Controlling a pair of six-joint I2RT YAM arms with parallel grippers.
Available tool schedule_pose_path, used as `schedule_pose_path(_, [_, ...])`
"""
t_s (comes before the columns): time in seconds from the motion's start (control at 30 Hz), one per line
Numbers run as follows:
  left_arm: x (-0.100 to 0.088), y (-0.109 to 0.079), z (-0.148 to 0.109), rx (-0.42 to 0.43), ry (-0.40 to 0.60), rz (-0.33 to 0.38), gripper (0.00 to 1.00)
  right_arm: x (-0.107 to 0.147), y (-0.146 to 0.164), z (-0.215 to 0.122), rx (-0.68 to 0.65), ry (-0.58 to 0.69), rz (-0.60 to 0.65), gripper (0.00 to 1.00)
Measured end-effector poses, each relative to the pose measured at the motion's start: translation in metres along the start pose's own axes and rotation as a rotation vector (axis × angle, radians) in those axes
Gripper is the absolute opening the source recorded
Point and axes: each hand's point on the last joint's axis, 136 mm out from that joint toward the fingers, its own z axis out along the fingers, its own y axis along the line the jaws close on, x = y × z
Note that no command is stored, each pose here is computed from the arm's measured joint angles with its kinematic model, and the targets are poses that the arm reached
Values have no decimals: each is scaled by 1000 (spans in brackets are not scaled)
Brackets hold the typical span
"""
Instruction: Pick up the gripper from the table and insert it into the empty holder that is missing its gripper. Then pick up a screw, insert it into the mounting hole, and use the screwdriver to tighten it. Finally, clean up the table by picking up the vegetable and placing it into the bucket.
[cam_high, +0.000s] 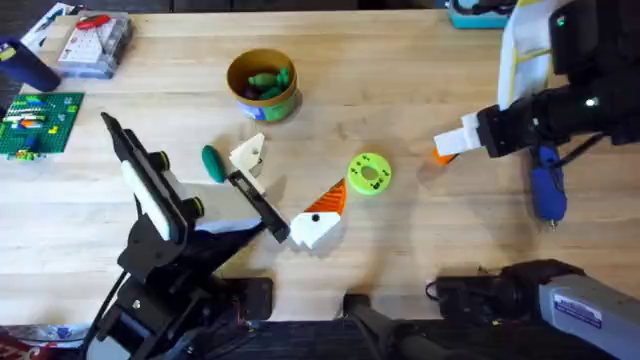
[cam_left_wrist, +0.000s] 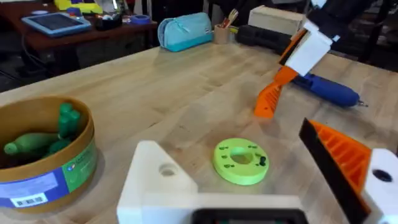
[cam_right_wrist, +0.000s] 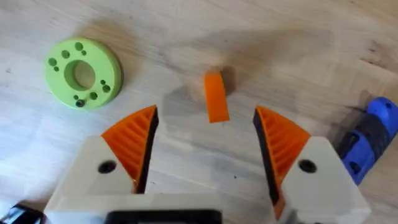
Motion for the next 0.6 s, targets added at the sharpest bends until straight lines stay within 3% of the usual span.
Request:
schedule_pose_path(0.43, [0, 0, 0, 0, 0, 0, 990, 13, -4, 44, -23, 168, -26, 883])
schedule_pose_path(0.6, [0, 0, 0, 0, 0, 0, 990, 15, -5, 50, -24, 192, -33, 722])
